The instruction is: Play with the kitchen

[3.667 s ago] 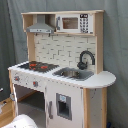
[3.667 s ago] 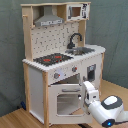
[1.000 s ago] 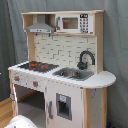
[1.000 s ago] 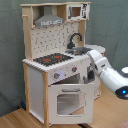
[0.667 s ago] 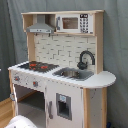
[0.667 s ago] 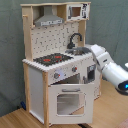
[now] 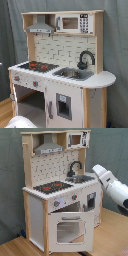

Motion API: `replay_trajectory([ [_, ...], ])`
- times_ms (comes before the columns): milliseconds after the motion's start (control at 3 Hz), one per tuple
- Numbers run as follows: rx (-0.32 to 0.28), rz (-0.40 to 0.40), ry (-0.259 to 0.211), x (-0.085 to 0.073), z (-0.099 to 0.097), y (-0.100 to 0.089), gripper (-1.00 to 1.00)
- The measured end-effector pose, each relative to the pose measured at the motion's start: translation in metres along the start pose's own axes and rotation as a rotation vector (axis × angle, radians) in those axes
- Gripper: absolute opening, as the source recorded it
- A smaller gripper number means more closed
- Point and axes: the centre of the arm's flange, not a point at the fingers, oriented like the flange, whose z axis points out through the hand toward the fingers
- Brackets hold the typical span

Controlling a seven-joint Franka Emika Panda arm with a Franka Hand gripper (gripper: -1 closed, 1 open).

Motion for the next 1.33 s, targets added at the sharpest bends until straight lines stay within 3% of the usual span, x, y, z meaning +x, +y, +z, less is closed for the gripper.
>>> replay_trajectory([
  [333,0.039,-0.088,-0.007,-0.007,0.007,0.011,1.0],
  [1333,0.232,-0.333,-0.035,-0.033,0.035,-0.003,1.0],
])
